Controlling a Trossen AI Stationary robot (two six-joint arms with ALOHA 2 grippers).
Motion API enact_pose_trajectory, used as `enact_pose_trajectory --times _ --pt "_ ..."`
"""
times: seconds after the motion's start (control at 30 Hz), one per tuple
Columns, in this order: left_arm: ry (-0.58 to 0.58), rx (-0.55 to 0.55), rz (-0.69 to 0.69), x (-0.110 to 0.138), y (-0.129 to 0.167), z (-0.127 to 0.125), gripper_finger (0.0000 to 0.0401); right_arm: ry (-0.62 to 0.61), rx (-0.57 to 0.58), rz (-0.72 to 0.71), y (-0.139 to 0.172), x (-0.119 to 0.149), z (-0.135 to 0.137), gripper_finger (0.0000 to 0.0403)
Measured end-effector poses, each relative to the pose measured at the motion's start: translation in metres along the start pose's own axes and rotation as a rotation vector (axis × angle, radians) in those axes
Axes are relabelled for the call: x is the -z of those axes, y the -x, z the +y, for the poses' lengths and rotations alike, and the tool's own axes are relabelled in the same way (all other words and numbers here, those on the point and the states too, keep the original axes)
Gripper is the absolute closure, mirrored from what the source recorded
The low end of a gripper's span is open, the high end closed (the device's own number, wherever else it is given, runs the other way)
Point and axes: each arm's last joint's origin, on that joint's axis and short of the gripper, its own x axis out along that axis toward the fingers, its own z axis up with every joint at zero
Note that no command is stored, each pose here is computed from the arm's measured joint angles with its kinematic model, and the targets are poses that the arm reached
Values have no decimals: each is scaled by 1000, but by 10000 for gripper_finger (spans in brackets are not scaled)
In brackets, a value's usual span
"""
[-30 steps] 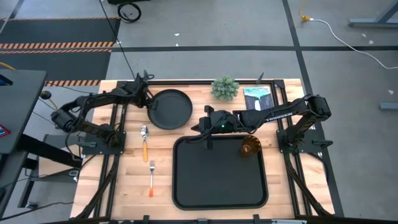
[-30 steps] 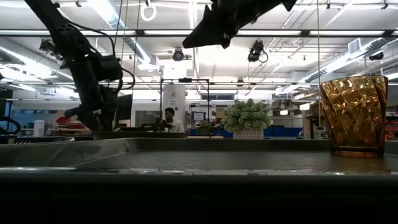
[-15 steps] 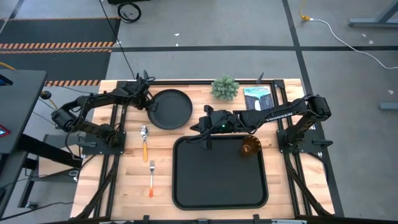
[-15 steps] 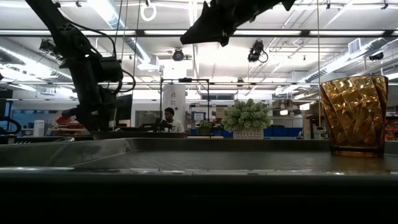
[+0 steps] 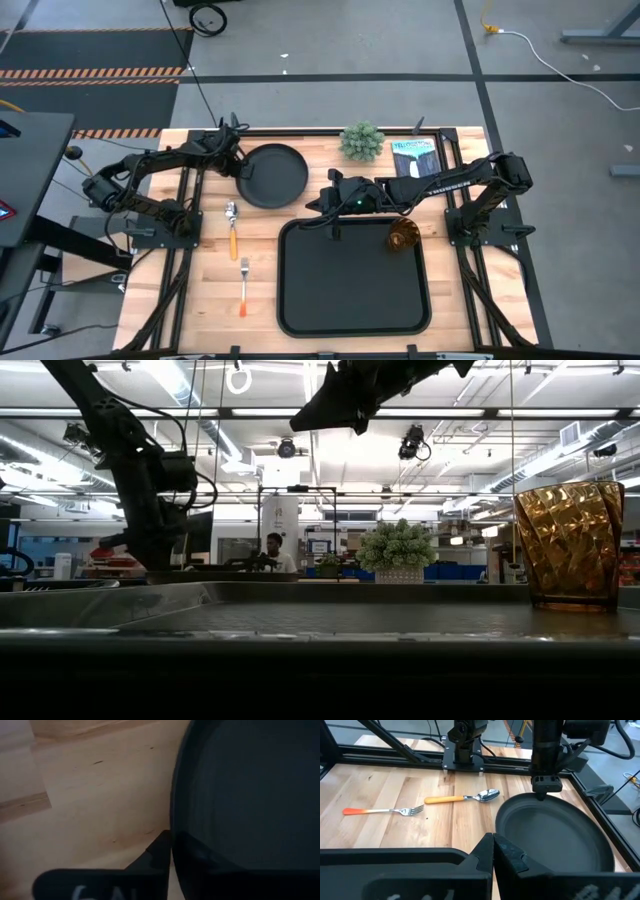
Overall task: Pick and place plate/cup/fork/spoon on tray
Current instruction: Put the black plate on the bottom right of the black serving tray
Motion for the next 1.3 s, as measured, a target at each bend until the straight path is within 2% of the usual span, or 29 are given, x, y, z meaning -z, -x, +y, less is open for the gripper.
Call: enact_pose_trajectory --times 0.17,0.53,0.83,1.07,1.3 --pt "5 7 -5 -1 0 0 385 -1 -3 0 0 0 0 391" --pt "20 17 -36 -3 0 -1 387 -10 -3 1 0 0 0 391" --pt "-18 89 -23 -12 8 -7 388 -18 -4 9 0 1 0 391" --pt "-66 100 -19 -26 26 -20 389 -26 -1 70 1 6 1 391" --pt "-147 136 -19 -31 41 -43 389 -18 33 61 13 1 2 391"
